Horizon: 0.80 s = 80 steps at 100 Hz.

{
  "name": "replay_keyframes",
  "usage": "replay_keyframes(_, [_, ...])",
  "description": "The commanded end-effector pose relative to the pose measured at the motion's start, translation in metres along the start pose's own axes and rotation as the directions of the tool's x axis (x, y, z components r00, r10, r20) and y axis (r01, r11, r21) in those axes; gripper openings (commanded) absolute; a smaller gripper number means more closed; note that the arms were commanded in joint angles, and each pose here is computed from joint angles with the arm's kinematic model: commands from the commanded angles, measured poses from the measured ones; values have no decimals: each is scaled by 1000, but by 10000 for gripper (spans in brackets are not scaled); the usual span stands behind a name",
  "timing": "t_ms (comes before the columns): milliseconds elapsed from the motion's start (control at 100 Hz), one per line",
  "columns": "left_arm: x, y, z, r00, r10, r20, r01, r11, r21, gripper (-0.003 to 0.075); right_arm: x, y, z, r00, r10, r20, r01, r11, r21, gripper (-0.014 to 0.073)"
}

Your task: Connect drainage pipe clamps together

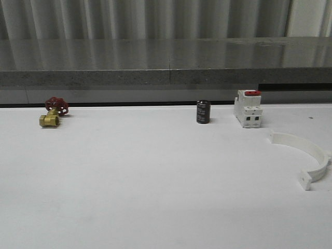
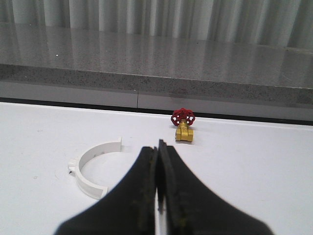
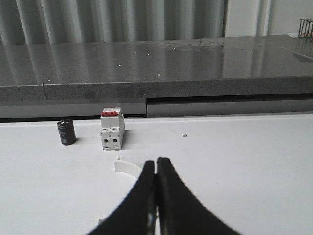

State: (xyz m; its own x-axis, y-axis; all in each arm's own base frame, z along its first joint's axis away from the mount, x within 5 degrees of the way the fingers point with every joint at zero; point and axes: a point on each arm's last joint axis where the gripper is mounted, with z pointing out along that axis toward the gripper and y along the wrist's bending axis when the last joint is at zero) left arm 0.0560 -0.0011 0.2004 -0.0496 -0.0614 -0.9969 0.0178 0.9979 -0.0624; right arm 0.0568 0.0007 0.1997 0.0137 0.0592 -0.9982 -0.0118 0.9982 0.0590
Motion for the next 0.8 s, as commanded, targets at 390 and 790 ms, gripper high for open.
replay_keyframes(390, [-9,-1,-1,996,-23,85,22,1000,17,-21,-13,1,-2,995,-10,103,10,1000,-3,-60])
replay_keyframes(790, [-108,-7,25,991,-14,-136,13,1000,-4,-21,-13,1,-2,995,-10,103,10,1000,-3,-60])
